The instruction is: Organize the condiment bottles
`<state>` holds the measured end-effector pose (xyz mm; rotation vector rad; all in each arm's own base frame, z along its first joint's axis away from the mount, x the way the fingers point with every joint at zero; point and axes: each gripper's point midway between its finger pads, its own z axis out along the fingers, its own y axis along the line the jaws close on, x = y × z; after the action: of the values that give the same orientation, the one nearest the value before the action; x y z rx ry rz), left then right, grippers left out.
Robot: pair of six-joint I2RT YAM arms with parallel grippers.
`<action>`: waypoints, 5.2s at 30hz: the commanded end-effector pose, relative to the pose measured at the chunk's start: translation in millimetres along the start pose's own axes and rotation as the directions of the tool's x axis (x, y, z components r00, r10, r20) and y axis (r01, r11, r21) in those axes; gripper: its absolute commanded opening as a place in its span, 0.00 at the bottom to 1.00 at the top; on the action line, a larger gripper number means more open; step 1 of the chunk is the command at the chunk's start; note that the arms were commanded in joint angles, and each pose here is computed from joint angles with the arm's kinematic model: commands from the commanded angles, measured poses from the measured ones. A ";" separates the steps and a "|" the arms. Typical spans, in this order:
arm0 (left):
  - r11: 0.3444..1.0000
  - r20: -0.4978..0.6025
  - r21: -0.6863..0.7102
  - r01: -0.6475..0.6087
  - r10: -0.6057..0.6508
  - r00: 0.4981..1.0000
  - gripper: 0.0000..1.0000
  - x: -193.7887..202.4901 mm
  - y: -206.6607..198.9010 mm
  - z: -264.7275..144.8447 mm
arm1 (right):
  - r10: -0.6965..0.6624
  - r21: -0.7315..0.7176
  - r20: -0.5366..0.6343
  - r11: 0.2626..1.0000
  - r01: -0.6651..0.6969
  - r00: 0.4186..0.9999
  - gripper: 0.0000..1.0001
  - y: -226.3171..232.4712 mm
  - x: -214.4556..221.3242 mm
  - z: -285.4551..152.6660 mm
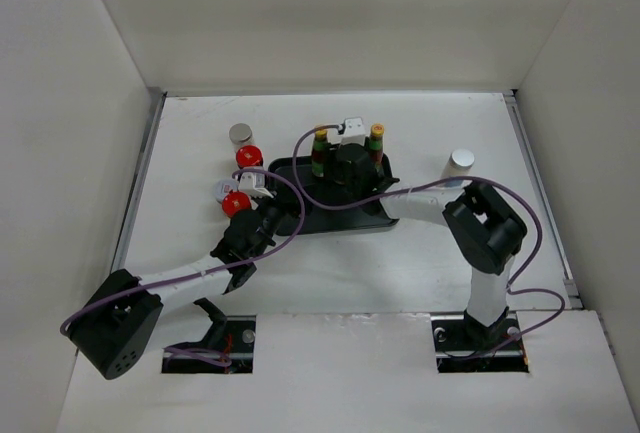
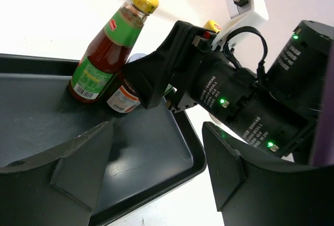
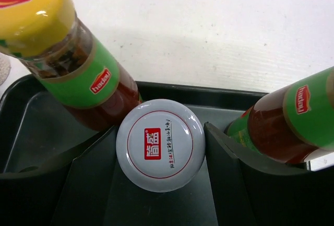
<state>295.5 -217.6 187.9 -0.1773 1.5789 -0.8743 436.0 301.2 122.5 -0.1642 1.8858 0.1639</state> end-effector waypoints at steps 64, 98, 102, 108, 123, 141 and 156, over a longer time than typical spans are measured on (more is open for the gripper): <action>0.998 0.016 0.064 0.017 -0.018 1.000 0.68 -3.7 -14.6 9.5 | 0.296 0.586 0.122 0.749 -0.309 0.947 0.88 -294.7 -33.8 -89.6; 0.999 0.063 -0.030 -0.023 0.025 0.998 0.67 -33.4 -15.5 13.6 | 0.188 -0.010 0.068 0.982 -0.187 0.980 0.81 -55.5 -41.2 -94.1; 0.994 0.090 -0.097 -0.050 0.059 0.994 0.70 -53.9 -13.3 12.2 | 0.186 -0.046 0.100 0.982 -0.182 0.977 1.00 -52.6 -53.5 -110.9; 0.932 0.113 -0.337 -0.133 0.180 0.977 0.78 -104.8 11.2 -4.9 | 0.251 -0.108 0.192 0.966 -0.234 0.949 1.00 -61.6 -85.4 -148.7; 0.674 -0.191 -0.651 -0.349 0.299 0.935 0.90 -137.0 99.8 29.8 | 0.390 -0.259 0.133 0.901 -0.348 0.911 0.24 -35.8 -54.6 -149.2; 0.645 -0.259 -0.664 -0.379 0.277 0.925 0.85 -137.6 171.8 105.9 | 0.366 -0.299 0.100 0.898 -0.323 0.925 0.71 -18.5 -42.3 -141.4; 0.621 -0.115 -0.698 -0.356 0.394 0.912 0.52 -189.2 146.0 108.8 | 0.366 -0.289 0.110 0.901 -0.322 0.924 0.72 -23.2 -41.9 -142.7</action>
<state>478.0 -54.4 152.9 -0.3615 2.0325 0.1530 320.7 246.6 191.2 0.0073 1.7609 0.6220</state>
